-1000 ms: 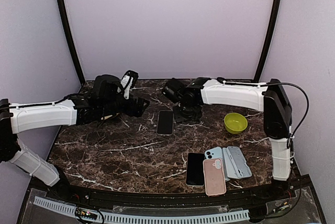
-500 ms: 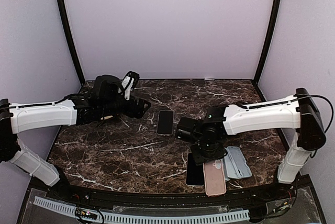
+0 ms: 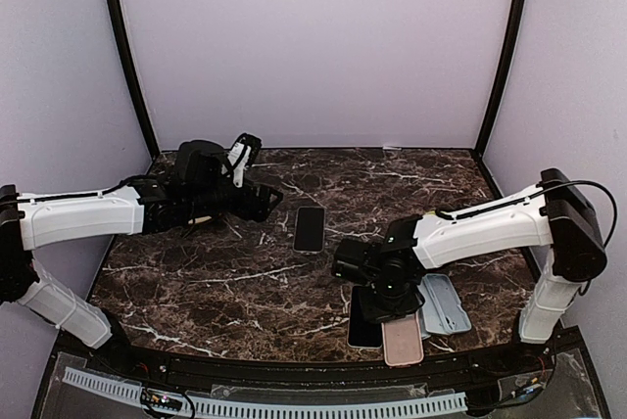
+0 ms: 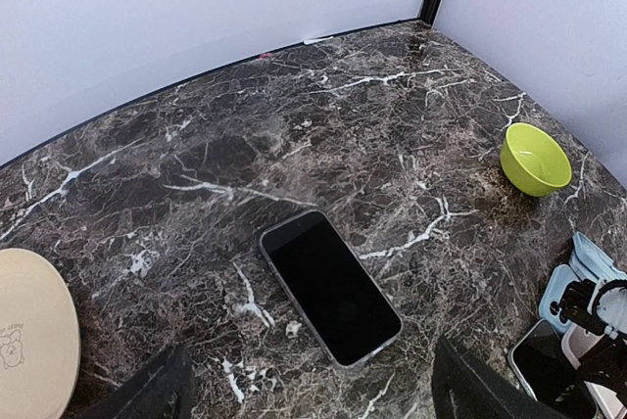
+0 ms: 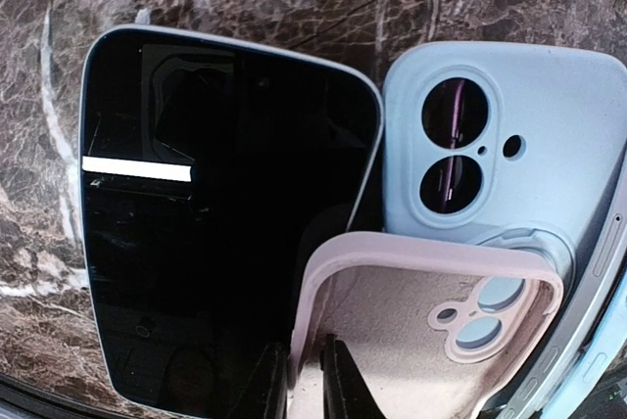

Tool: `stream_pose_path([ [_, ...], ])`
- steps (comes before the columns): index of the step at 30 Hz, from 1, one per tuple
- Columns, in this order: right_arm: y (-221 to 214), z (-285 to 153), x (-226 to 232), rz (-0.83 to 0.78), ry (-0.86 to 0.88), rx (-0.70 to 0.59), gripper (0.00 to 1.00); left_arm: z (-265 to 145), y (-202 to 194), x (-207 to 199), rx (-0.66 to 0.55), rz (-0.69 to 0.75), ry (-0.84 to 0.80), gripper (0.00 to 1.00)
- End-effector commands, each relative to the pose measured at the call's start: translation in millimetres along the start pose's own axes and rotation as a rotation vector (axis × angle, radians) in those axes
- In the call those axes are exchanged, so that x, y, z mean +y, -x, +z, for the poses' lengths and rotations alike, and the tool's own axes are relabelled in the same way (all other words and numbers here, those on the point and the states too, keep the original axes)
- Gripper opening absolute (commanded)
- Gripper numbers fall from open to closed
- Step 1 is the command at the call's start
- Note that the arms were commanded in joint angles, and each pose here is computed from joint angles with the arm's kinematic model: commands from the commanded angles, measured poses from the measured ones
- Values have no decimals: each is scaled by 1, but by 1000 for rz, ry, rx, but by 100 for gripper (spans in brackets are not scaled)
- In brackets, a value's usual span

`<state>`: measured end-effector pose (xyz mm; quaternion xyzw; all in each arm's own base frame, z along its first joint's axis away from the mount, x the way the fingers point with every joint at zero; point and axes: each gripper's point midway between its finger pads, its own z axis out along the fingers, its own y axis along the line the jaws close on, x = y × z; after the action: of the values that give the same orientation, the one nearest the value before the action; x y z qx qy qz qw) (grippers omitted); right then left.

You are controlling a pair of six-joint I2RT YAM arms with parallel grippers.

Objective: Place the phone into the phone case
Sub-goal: Pick up the phone case from the phone.

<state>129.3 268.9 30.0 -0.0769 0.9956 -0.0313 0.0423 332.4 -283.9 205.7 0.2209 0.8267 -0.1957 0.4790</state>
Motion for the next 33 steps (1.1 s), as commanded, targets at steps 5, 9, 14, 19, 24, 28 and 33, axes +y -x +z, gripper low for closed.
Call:
stream_pose_path([
  [5, -3, 12, -3, -13, -73, 11, 11, -7, 12, -2, -25, -5, -16, 86],
  [9, -4, 11, -6, -36, -122, 9, 0, -7, 12, -2, -26, 0, -14, 86],
  [14, 19, -29, 8, -35, -73, -82, 0, -8, 13, -3, -27, -4, -23, 86],
  [19, 47, -76, 33, -25, 45, -202, 0, -10, 15, -2, -33, -3, -19, 86],
  [24, 72, -97, 89, -85, 240, -271, 0, -11, 17, 1, -43, -5, 1, 86],
  [28, 98, -113, 146, -140, 401, -273, 0, -13, 18, 8, -53, -6, 39, 87],
  [33, 119, -95, 163, -139, 394, -255, 0, -16, 21, 15, -66, -2, 81, 87],
])
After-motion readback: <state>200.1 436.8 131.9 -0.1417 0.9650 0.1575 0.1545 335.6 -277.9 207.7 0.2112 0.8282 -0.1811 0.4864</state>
